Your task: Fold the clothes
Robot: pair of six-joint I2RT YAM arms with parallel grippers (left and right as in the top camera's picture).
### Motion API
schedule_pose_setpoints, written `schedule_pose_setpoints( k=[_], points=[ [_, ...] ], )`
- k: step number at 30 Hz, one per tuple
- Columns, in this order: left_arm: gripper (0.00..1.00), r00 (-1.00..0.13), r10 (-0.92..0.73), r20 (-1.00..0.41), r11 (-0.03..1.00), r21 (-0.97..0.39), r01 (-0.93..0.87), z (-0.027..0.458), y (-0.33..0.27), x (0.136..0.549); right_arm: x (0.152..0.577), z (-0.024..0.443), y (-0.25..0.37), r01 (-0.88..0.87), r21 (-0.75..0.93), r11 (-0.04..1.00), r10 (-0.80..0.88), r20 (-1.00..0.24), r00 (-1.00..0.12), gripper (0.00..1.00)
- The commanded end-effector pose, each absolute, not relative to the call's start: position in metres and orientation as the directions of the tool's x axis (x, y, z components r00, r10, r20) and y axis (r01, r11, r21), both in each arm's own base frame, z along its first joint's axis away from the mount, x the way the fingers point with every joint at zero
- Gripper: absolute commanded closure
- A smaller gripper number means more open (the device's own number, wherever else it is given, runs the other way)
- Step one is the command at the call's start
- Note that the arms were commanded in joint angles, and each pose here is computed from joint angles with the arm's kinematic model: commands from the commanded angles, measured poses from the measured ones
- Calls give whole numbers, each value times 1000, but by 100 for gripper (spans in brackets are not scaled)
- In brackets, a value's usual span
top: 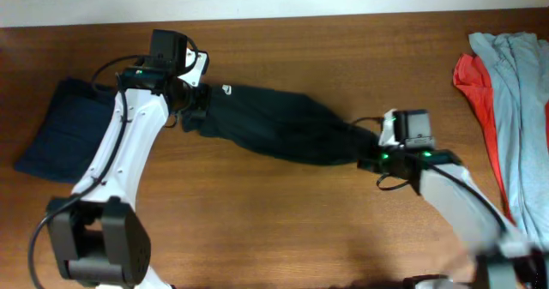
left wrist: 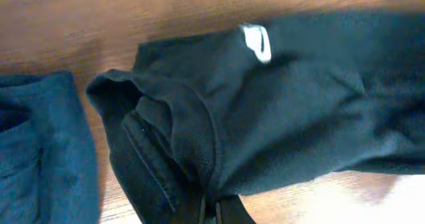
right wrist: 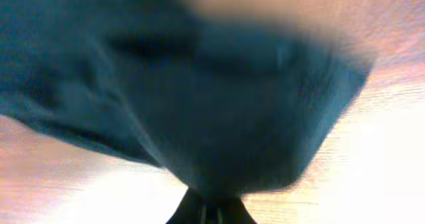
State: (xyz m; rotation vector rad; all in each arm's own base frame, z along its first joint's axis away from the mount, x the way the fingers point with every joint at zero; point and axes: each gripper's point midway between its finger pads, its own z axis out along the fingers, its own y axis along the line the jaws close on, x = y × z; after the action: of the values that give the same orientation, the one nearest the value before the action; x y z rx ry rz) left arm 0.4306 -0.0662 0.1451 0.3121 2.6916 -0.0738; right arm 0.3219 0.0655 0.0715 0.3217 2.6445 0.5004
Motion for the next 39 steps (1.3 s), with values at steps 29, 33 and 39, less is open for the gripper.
schedule_pose_setpoints(
  k=[29, 33, 39],
  points=[
    [87, -769, 181, -613, 983, 127, 130, 191, -46, 474, 362, 172, 39, 131, 324, 937, 322, -653, -686, 79],
    [38, -838, 191, -512, 981, 127, 146, 151, -46, 468, 385, 145, 49, 112, 349, 930, 318, -615, -722, 31],
    [38, -910, 203, -362, 975, -6, 220, 131, -65, 424, 360, 124, 48, 153, 328, 932, 312, -516, -798, 20]
  ],
)
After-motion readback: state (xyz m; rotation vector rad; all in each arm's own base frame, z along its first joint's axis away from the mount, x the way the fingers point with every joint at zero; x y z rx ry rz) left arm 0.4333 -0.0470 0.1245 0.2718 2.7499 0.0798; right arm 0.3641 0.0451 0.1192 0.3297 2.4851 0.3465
